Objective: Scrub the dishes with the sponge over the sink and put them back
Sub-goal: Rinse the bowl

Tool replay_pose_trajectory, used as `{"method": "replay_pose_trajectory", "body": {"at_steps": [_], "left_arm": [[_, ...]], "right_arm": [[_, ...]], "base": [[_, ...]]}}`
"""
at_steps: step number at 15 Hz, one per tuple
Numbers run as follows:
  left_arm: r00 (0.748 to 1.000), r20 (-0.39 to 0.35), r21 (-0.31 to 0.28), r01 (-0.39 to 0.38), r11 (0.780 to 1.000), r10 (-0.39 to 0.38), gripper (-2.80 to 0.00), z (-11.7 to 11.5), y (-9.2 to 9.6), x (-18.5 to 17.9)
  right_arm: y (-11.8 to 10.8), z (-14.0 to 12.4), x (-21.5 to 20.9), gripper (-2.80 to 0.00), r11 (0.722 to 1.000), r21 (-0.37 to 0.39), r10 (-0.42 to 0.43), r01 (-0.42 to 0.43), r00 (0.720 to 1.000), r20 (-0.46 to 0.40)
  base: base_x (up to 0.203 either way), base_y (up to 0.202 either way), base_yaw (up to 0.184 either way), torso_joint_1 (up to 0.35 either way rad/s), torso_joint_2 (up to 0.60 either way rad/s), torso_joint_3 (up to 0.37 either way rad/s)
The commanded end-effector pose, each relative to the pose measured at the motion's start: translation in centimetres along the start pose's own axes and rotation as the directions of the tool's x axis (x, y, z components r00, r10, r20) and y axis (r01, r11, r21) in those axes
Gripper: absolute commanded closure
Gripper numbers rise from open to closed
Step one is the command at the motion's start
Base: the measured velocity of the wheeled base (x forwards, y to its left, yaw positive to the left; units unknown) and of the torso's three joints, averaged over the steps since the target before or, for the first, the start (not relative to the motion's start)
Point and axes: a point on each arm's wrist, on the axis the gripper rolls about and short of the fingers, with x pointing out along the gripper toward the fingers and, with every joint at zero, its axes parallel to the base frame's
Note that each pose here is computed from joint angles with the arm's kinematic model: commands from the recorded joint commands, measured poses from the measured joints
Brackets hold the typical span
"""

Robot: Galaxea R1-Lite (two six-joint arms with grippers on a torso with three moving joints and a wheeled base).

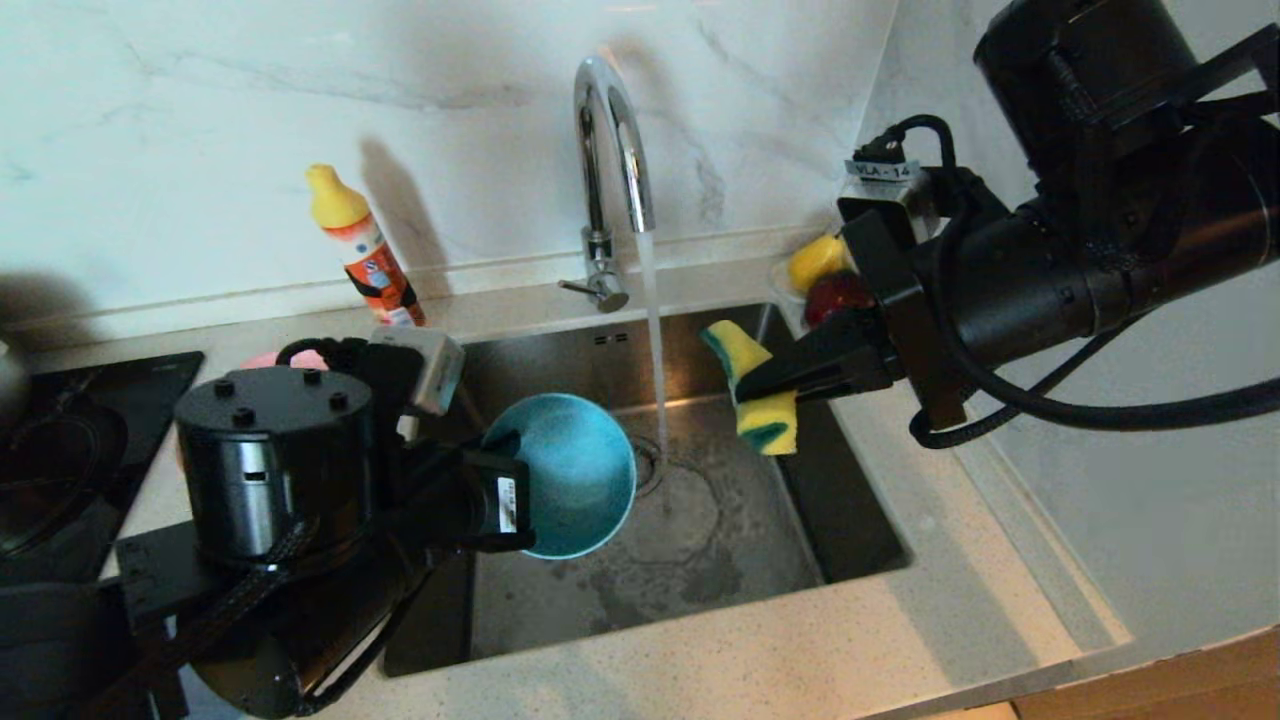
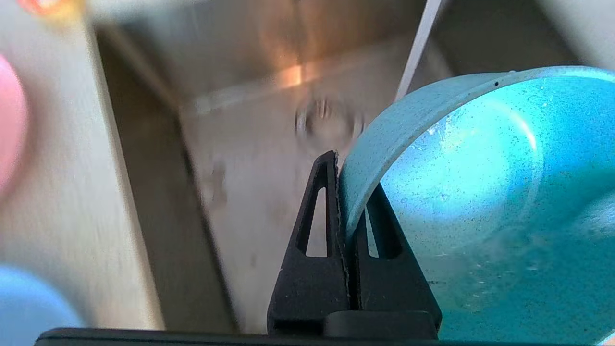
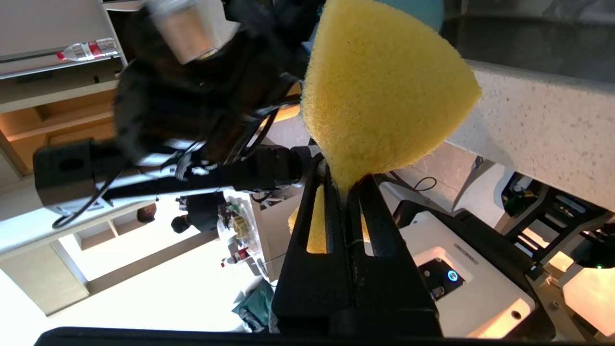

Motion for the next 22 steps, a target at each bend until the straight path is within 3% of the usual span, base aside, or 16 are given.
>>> {"method": "replay_pose_trajectory", "body": {"at_steps": [1, 4, 6, 8, 12, 17, 22], "left_arm": [[0.993, -0.118, 0.004, -0.022, 1.000, 0.022, 0.00, -1.0, 0.3, 0.7], [0.964, -0.264, -0.084, -0.042, 0.996, 0.018, 0.00, -1.5, 0.2, 2.9], [0.946, -0.323, -0.162, -0.077, 0.984, 0.021, 0.00, -1.1, -0.1, 4.9], [0.936, -0.352, -0.268, -0.115, 0.956, 0.014, 0.00, -0.2, -0.4, 7.2], [0.911, -0.410, -0.375, -0.210, 0.903, 0.042, 0.00, 0.6, -0.7, 11.4], [0.911, -0.405, -0.462, -0.273, 0.844, 0.073, 0.00, 0.9, -0.4, 15.4], [0.923, -0.379, -0.487, -0.265, 0.832, 0.071, 0.00, 1.4, -0.7, 17.2]], "right_arm": [[0.2, -0.8, -0.9, 0.00, 1.000, 0.000, 0.003, -0.003, 1.000, -0.001], [0.0, -1.4, -1.4, 0.00, 1.000, -0.001, -0.001, 0.001, 1.000, -0.003], [0.0, -1.6, -1.4, 0.00, 1.000, 0.001, -0.003, 0.003, 1.000, -0.007], [0.0, -1.7, -1.2, 0.00, 1.000, 0.002, -0.004, 0.004, 1.000, -0.017], [0.1, -1.8, -1.3, 0.00, 1.000, 0.001, -0.003, 0.003, 1.000, -0.018], [-0.6, -2.0, -0.8, 0.00, 1.000, 0.017, -0.019, 0.020, 0.999, -0.033], [-0.5, -2.1, -0.9, 0.00, 1.000, 0.016, -0.018, 0.019, 0.999, -0.034]], "base": [[0.000, 0.000, 0.000, 0.000, 0.00, 0.000], [0.000, 0.000, 0.000, 0.000, 0.00, 0.000], [0.000, 0.000, 0.000, 0.000, 0.00, 0.000], [0.000, 0.000, 0.000, 0.000, 0.00, 0.000], [0.000, 0.000, 0.000, 0.000, 0.00, 0.000], [0.000, 0.000, 0.000, 0.000, 0.00, 0.000], [0.000, 0.000, 0.000, 0.000, 0.00, 0.000]]}}
